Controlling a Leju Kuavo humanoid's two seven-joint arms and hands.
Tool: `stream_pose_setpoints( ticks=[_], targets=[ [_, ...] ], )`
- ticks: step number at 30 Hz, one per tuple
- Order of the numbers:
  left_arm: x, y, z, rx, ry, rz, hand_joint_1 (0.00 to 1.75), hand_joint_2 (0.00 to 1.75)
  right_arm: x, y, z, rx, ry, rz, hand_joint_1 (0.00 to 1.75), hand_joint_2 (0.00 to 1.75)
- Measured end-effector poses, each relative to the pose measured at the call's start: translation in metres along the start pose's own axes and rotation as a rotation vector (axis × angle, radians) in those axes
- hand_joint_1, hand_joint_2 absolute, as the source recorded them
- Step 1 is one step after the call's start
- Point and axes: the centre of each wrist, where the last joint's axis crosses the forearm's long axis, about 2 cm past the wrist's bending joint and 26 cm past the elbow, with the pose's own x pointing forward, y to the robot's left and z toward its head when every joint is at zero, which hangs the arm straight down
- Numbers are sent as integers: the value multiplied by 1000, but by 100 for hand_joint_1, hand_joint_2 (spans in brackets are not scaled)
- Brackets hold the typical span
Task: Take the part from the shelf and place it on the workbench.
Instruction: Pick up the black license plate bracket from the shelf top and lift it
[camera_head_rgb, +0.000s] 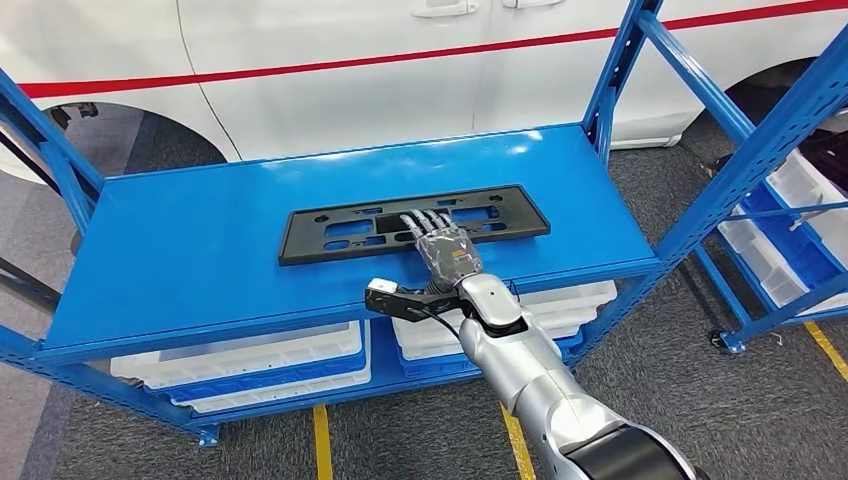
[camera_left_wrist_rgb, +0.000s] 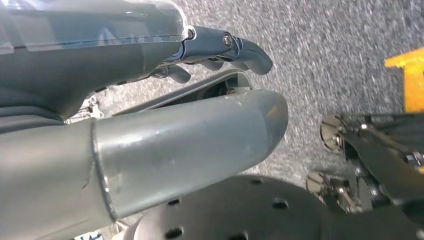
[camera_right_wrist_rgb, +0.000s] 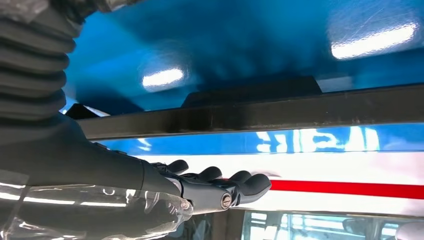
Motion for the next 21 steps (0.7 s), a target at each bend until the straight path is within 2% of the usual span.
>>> stream_pose_setpoints(
  ticks=[21],
  targets=[
    [0, 0, 0, -3, -16, -23, 0, 0, -6, 1, -1, -43, 65, 132, 0, 175]
  ],
)
